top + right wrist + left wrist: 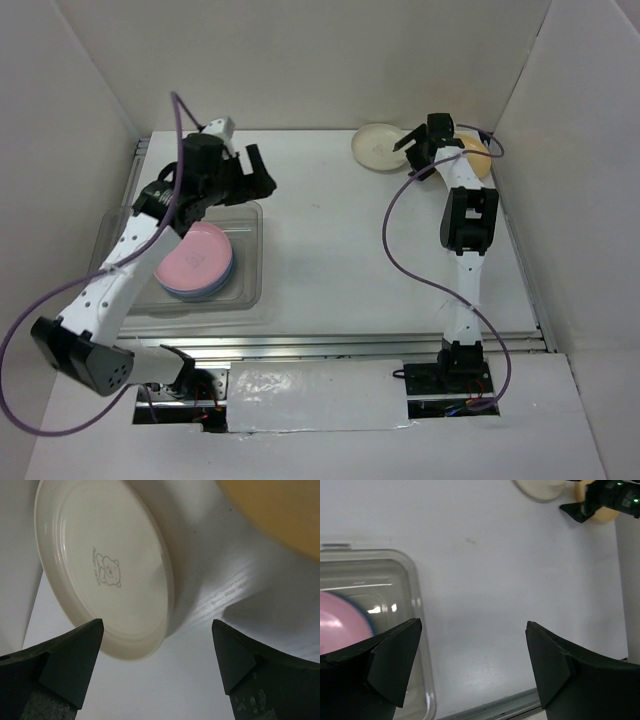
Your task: Place the plates into the plastic bin on the countertop
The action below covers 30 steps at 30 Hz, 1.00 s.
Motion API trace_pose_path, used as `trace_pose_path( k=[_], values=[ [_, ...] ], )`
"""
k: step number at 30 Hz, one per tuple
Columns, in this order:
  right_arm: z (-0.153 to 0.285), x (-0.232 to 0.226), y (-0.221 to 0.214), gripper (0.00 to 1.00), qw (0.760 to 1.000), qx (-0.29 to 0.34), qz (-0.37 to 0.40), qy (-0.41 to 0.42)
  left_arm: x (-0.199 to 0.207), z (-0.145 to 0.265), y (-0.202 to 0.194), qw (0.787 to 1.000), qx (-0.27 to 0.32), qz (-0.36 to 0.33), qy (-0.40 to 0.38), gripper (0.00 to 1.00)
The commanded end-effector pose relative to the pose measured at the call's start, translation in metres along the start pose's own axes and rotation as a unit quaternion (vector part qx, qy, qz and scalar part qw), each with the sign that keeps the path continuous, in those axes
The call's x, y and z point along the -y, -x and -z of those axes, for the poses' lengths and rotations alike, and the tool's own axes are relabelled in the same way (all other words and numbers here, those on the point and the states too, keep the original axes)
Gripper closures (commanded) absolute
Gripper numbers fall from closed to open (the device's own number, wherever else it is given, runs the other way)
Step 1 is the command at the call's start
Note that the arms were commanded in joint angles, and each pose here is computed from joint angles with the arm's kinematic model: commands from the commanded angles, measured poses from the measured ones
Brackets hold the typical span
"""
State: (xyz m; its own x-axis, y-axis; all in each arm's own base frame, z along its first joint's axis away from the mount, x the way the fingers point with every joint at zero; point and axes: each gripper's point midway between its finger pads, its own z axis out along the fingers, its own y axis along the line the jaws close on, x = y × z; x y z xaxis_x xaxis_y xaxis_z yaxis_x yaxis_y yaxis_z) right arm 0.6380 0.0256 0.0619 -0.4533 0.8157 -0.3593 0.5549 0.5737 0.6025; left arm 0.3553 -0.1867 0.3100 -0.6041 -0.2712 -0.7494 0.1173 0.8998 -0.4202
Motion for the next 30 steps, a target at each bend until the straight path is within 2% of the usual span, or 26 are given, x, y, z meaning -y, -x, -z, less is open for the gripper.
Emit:
trace_pose_path(
  k=[1, 3, 6, 12, 14, 15, 17, 18, 19, 20, 21, 22, 23, 24, 25, 26, 28, 30],
  values=[
    [-0.006, 0.012, -0.006, 0.07, 0.999, -0.021, -0.008, -0.039, -0.032, 0.027, -0.008, 1.000, 0.006, 0.000, 0.021, 0.01],
    [-0.008, 0.006, -0.003, 0.10, 0.999, -0.024, -0.009, -0.028, -0.048, 0.043, -0.010, 0.999, 0.013, -0.005, 0.039, 0.01],
    [-0.021, 0.015, -0.010, 0.31, 0.999, -0.035, -0.013, -0.035, -0.071, 0.061, -0.009, 0.997, 0.029, -0.020, 0.072, 0.01],
    [-0.023, 0.009, -0.016, 0.53, 0.999, -0.028, 0.007, -0.041, -0.105, 0.066, -0.016, 0.996, 0.033, -0.007, 0.087, 0.01],
    [-0.024, 0.010, -0.024, 0.72, 0.998, -0.037, 0.007, -0.042, -0.113, 0.062, -0.020, 0.996, 0.032, -0.002, 0.085, 0.01],
    [-0.023, 0.009, -0.026, 0.89, 0.998, -0.037, 0.012, -0.043, -0.117, 0.060, -0.021, 0.996, 0.030, -0.002, 0.083, 0.01],
    [-0.019, 0.009, -0.028, 1.00, 0.998, -0.040, 0.018, -0.044, -0.130, 0.054, -0.024, 0.996, 0.028, 0.013, 0.085, 0.01],
    [-0.009, -0.010, -0.038, 1.00, 0.998, -0.042, 0.037, -0.026, -0.135, 0.053, -0.026, 0.996, 0.026, 0.022, 0.086, 0.01],
    [-0.007, -0.007, -0.054, 1.00, 0.997, -0.052, 0.048, -0.032, -0.144, 0.053, -0.027, 0.995, 0.025, 0.035, 0.088, 0.01],
    [0.020, -0.039, -0.043, 1.00, 0.998, -0.023, 0.065, 0.004, -0.146, 0.054, -0.027, 0.995, 0.031, 0.039, 0.088, 0.01],
    [0.027, -0.032, -0.052, 1.00, 0.997, -0.016, 0.077, -0.012, -0.144, 0.058, -0.024, 0.995, 0.041, 0.040, 0.085, 0.01],
    [0.042, -0.050, -0.066, 1.00, 0.995, -0.010, 0.097, 0.002, -0.144, 0.061, -0.022, 0.994, 0.051, 0.037, 0.084, 0.01],
    [0.083, -0.085, -0.057, 1.00, 0.993, 0.018, 0.108, 0.046, -0.146, 0.064, -0.020, 0.993, 0.059, 0.036, 0.093, 0.01],
    [0.093, -0.080, -0.062, 1.00, 0.992, 0.031, 0.116, 0.033, -0.144, 0.072, -0.016, 0.992, 0.076, 0.031, 0.096, 0.01],
    [0.110, -0.097, -0.077, 1.00, 0.990, 0.033, 0.130, 0.051, -0.145, 0.076, -0.015, 0.991, 0.084, 0.029, 0.102, 0.01],
    [0.150, -0.122, -0.072, 1.00, 0.985, 0.055, 0.139, 0.086, -0.150, 0.081, -0.012, 0.987, 0.096, 0.029, 0.123, 0.01],
    [0.177, -0.134, -0.089, 1.00, 0.980, 0.058, 0.160, 0.101, -0.155, 0.096, -0.011, 0.981, 0.114, 0.032, 0.154, 0.01],
    [0.216, -0.162, -0.126, 1.00, 0.969, 0.041, 0.205, 0.133, -0.169, 0.114, -0.012, 0.969, 0.137, 0.050, 0.201, 0.01]
  ],
)
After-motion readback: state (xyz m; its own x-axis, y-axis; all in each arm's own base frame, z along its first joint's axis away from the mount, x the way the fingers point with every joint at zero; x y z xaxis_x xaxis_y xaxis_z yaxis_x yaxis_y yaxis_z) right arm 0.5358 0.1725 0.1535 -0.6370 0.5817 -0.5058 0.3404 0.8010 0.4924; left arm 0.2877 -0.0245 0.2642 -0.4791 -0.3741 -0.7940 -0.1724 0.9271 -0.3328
